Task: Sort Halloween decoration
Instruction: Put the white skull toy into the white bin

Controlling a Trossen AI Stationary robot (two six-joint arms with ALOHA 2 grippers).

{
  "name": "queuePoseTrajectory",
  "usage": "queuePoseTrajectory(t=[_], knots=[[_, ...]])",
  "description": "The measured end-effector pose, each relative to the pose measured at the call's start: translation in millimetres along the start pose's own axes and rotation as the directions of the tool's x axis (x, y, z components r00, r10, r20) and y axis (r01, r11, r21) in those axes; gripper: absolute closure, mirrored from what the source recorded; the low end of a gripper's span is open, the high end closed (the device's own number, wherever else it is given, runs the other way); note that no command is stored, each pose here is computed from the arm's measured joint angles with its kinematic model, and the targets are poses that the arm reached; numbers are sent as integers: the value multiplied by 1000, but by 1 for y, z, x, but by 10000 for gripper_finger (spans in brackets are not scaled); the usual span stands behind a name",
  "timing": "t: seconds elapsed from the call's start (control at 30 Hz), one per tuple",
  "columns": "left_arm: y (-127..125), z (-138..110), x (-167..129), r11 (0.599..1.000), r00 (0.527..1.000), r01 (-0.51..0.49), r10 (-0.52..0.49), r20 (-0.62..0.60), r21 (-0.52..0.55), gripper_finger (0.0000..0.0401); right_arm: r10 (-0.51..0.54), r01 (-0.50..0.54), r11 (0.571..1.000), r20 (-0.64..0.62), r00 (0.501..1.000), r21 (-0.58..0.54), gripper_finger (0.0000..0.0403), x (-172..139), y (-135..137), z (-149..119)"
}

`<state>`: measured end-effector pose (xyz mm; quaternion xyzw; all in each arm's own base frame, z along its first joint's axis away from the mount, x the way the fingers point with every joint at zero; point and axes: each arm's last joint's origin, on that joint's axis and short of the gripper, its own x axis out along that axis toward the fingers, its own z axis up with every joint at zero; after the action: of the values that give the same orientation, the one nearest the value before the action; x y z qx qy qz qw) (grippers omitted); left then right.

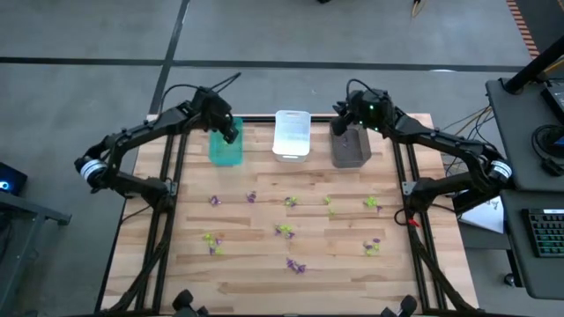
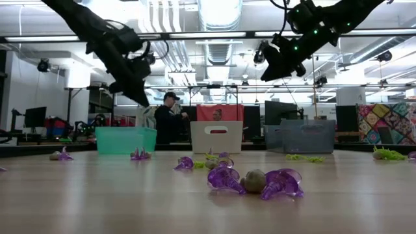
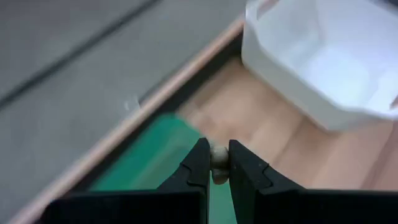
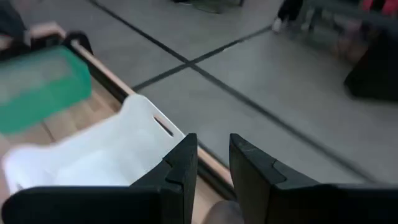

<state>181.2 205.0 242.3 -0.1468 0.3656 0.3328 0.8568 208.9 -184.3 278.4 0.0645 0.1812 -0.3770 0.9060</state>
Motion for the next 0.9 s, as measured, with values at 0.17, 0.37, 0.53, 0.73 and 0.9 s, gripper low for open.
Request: queuePoseTrajectory(t=[0.17,0.37,0.53,0.73,0.9], knots=[[-3,1,8,991,993,116,-116,8,-59,393,4,-4,998,-1,1000,55,321,0,0,0],[-5,7,13,987,986,154,-151,70,-39,393,31,-31,999,-1,1000,-6,321,0,1,0],[-17,23,11,973,948,230,-229,219,19,393,186,-186,981,-2,983,-46,321,-1,9,0],[-45,44,16,948,851,292,-317,418,123,393,263,-262,958,-9,965,-119,321,-4,31,-1],[-64,46,37,930,819,324,-368,441,173,393,345,-347,923,-40,938,-164,321,-10,57,-5]])
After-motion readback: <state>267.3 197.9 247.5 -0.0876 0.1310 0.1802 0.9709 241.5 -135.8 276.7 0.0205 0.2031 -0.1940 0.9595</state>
